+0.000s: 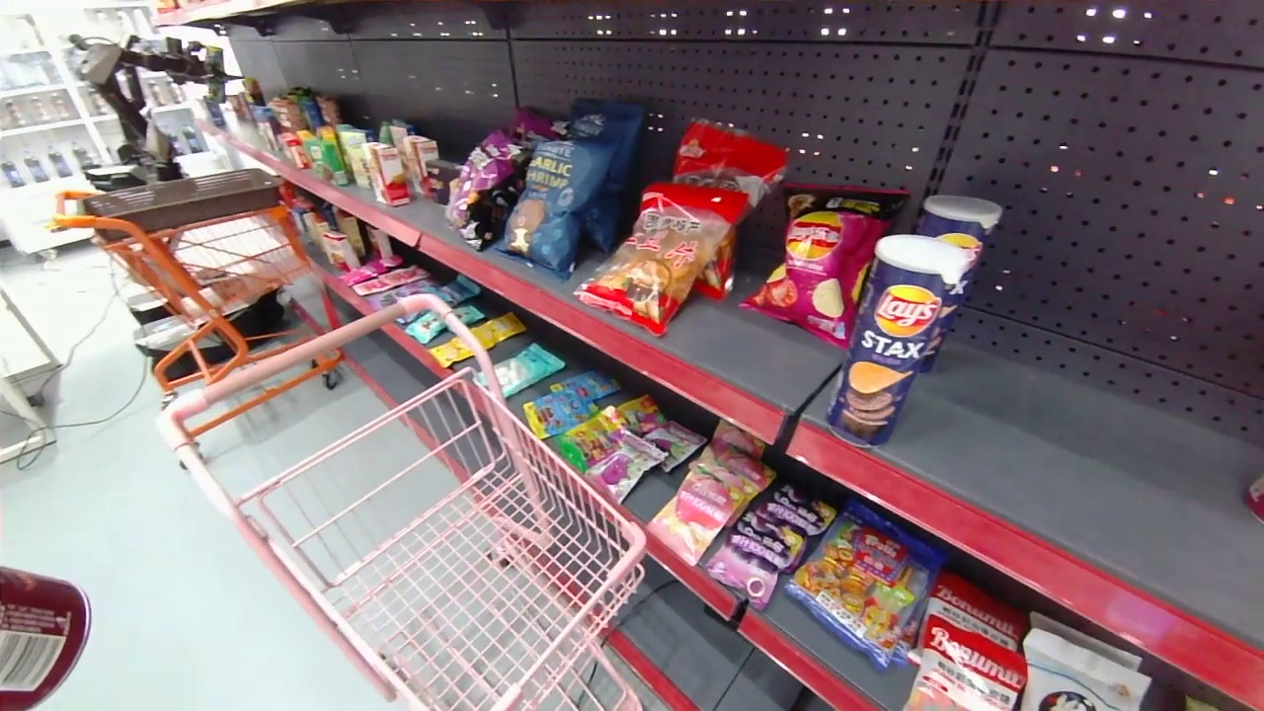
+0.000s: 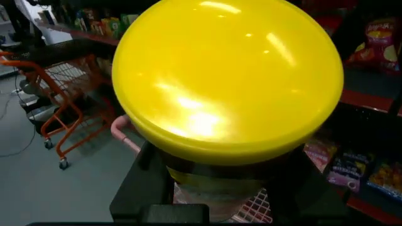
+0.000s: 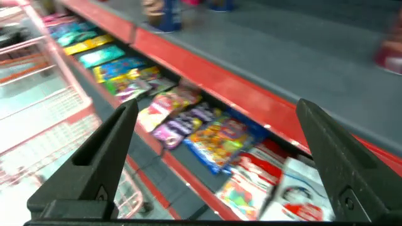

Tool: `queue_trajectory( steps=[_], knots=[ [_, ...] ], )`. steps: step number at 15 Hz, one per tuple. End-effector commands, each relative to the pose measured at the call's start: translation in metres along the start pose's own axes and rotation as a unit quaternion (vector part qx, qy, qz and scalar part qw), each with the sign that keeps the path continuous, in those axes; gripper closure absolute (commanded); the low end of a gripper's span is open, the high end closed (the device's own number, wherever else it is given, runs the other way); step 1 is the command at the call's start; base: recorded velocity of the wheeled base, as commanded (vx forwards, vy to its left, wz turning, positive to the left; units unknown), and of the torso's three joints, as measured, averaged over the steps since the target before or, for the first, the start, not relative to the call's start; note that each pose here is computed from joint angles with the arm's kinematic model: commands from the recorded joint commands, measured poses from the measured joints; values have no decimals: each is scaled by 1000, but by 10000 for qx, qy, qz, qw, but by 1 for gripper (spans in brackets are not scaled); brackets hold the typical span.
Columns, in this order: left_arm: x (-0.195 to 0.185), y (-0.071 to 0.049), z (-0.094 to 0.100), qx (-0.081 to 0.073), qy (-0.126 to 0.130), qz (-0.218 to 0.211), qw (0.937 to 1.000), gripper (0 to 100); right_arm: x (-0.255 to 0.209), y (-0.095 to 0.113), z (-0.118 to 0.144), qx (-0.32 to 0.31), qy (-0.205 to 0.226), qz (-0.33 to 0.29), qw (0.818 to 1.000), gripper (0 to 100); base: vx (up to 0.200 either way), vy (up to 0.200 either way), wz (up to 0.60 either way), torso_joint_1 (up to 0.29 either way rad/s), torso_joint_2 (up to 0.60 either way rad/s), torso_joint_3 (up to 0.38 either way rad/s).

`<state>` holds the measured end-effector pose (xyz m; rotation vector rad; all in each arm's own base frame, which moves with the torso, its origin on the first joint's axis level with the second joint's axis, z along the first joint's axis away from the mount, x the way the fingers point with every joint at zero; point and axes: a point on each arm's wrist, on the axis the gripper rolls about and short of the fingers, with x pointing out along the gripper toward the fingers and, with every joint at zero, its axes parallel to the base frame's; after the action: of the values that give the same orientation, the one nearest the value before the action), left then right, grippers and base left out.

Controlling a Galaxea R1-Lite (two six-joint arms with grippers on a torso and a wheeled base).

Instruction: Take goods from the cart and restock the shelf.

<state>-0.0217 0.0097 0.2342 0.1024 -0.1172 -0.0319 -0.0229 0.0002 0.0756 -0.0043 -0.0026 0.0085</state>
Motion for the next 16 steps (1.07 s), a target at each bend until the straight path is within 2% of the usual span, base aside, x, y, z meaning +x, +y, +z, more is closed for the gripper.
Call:
queue_trajectory(
  steps=[1, 3, 5, 7, 8, 10, 14, 16],
  knots=[
    [0, 0, 0, 31, 4, 51, 10000, 100, 0, 0, 0, -2, 5, 11, 10000, 0, 0, 0, -600, 22, 2, -7],
    [1, 0, -2, 121, 35, 0, 9999, 100, 0, 0, 0, -2, -3, 11, 10000, 0, 0, 0, -600, 7, -2, -2],
    [1, -1, -2, 145, 42, -9, 9999, 100, 0, 0, 0, -2, 5, 11, 10000, 0, 0, 0, -600, 0, 0, 5],
    [1, 0, -2, 286, 57, 43, 9996, 100, 0, 0, 0, -2, -3, 11, 10000, 0, 0, 0, -600, 5, 0, 2],
    [1, -1, -4, 299, 82, 54, 9995, 100, 0, 0, 0, -9, 5, 11, 10000, 0, 0, 0, -600, 2, 7, 7],
    [3, -1, -6, 502, 172, 270, 9982, 100, 0, 0, 0, -9, 13, 11, 10000, 0, 0, 0, -600, 10, 5, 2],
    [4, 0, -5, 577, 180, 385, 9974, 100, 0, 0, 0, -9, 5, 11, 10000, 0, 0, 0, -600, -2, 7, 4],
    [2, 0, -5, 780, 172, 376, 9961, 100, 0, 0, 0, -9, 5, 11, 10000, 0, 0, 0, -600, 2, 2, 2]
  ],
)
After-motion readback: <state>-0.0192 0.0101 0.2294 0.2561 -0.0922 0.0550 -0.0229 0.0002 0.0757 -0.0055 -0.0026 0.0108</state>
